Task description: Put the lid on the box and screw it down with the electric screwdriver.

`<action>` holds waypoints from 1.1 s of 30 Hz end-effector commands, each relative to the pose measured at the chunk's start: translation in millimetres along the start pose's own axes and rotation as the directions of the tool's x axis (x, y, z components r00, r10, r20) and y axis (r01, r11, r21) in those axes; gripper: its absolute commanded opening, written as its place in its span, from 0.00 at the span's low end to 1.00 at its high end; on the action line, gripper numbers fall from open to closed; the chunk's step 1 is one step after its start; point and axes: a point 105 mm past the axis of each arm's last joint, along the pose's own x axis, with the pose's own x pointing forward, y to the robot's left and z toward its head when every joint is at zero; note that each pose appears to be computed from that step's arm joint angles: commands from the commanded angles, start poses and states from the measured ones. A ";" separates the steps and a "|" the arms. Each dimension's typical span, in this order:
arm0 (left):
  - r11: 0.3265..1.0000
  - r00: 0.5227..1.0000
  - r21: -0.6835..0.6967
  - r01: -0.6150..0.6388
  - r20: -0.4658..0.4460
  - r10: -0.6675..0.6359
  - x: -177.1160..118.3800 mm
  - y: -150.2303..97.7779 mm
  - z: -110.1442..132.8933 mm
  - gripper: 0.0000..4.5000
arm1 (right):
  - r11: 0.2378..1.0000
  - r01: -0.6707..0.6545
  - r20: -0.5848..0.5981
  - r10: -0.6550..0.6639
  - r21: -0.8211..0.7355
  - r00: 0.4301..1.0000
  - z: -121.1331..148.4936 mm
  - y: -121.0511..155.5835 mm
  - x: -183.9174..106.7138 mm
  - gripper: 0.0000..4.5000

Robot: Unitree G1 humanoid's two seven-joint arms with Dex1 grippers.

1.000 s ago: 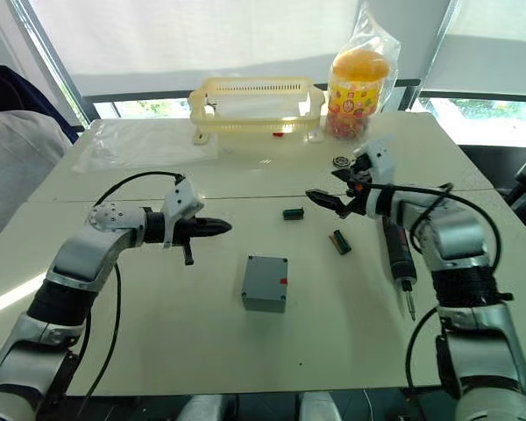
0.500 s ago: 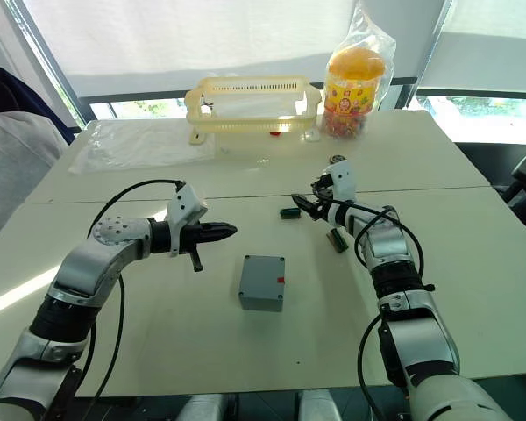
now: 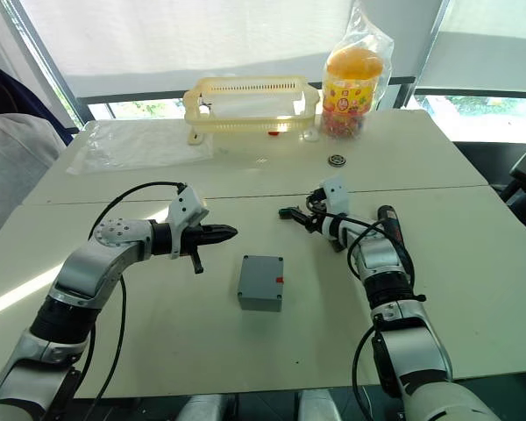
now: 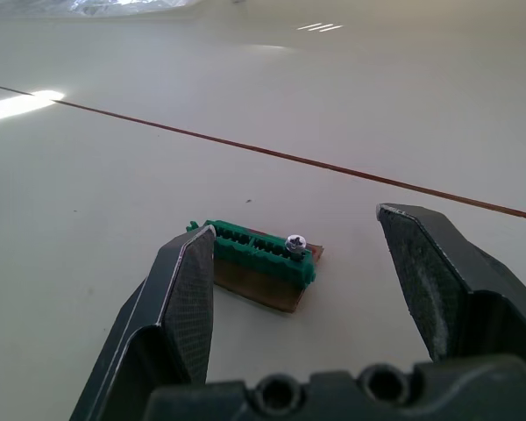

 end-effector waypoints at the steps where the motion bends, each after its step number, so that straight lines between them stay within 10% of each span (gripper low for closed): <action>1: 0.999 1.000 0.042 0.006 0.022 -0.007 -0.5 -1.3 9.4 0.00 | 1.000 0.008 0.048 -0.007 -0.013 0.999 14.8 -0.8 2.5 0.71; 5: 0.999 1.000 0.045 0.009 0.019 -0.010 0.3 -3.0 8.6 0.00 | 1.000 0.004 0.045 -0.004 -0.011 0.999 13.5 0.8 4.4 0.59; 11: 0.999 1.000 0.046 0.008 0.010 -0.009 -0.1 -3.3 5.5 0.00 | 1.000 0.005 0.043 -0.005 -0.009 0.999 12.5 0.5 4.2 0.01; 33: 0.998 1.000 0.050 0.026 0.009 -0.026 3.9 -5.8 4.1 0.00 | 0.999 0.039 0.169 -0.042 0.022 0.985 44.0 -6.7 -11.2 0.01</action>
